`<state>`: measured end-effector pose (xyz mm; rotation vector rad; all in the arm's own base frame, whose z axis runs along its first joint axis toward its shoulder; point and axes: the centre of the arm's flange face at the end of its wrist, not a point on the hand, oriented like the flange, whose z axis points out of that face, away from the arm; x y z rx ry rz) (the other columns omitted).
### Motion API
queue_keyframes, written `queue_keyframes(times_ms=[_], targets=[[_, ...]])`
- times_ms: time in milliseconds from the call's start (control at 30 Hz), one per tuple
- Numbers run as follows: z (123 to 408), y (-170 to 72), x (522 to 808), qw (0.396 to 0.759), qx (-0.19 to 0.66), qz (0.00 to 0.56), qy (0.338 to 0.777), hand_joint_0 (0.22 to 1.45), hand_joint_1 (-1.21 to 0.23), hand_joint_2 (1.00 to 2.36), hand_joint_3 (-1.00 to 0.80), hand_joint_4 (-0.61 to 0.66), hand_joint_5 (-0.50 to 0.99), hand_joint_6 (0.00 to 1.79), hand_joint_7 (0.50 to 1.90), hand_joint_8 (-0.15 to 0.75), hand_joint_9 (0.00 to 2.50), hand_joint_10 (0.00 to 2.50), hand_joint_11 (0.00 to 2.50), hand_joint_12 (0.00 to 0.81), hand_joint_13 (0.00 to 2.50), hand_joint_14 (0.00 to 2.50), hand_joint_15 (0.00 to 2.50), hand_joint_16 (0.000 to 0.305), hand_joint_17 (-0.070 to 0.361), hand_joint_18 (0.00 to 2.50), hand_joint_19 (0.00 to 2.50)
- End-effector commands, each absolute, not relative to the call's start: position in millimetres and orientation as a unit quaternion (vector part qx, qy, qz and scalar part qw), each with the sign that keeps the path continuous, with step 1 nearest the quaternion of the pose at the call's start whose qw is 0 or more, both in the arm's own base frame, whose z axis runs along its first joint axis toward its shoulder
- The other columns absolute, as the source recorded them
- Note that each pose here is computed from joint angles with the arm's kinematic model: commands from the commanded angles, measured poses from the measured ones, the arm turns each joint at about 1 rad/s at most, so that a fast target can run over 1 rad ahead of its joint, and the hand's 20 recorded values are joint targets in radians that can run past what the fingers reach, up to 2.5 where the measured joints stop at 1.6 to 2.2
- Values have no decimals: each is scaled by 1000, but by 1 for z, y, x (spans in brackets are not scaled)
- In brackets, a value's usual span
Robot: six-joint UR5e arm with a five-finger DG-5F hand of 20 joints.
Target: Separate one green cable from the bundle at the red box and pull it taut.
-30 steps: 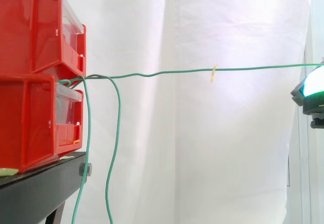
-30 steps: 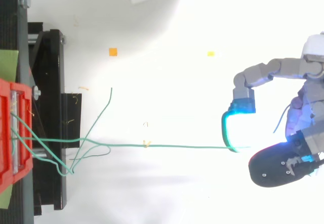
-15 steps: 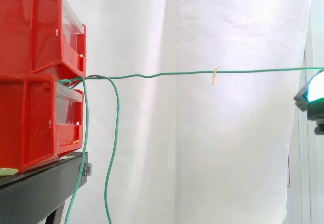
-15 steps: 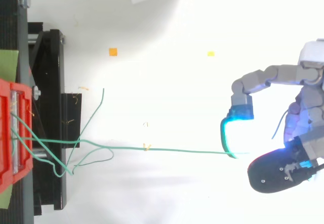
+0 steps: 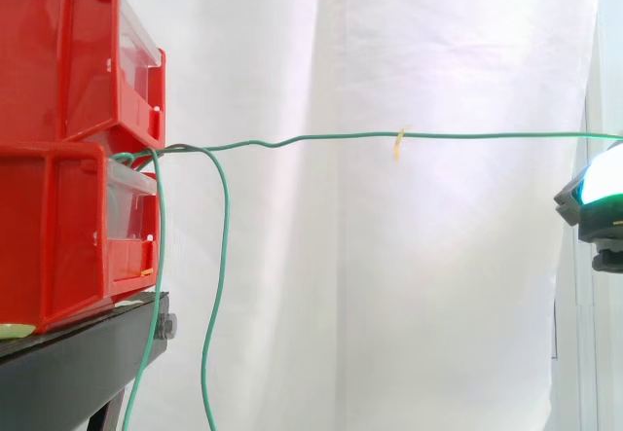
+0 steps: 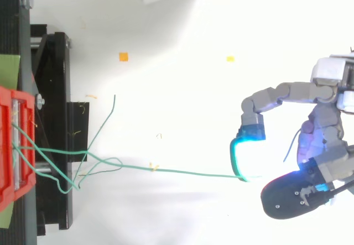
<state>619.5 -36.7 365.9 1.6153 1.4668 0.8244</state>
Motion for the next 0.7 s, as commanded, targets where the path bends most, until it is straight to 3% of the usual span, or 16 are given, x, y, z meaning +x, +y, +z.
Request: queue_keyframes(times_ms=[0,667], targets=[[366,-36,621,396,635,328,577,729,-842,1017,-204,15,141,504,1441,171,1978,21,679,334,1496,23,681,30,68,1080,623],[370,-37,634,420,622,364,551,727,-841,1017,-209,19,140,507,1432,172,1981,21,680,335,1501,22,685,30,68,1080,621]])
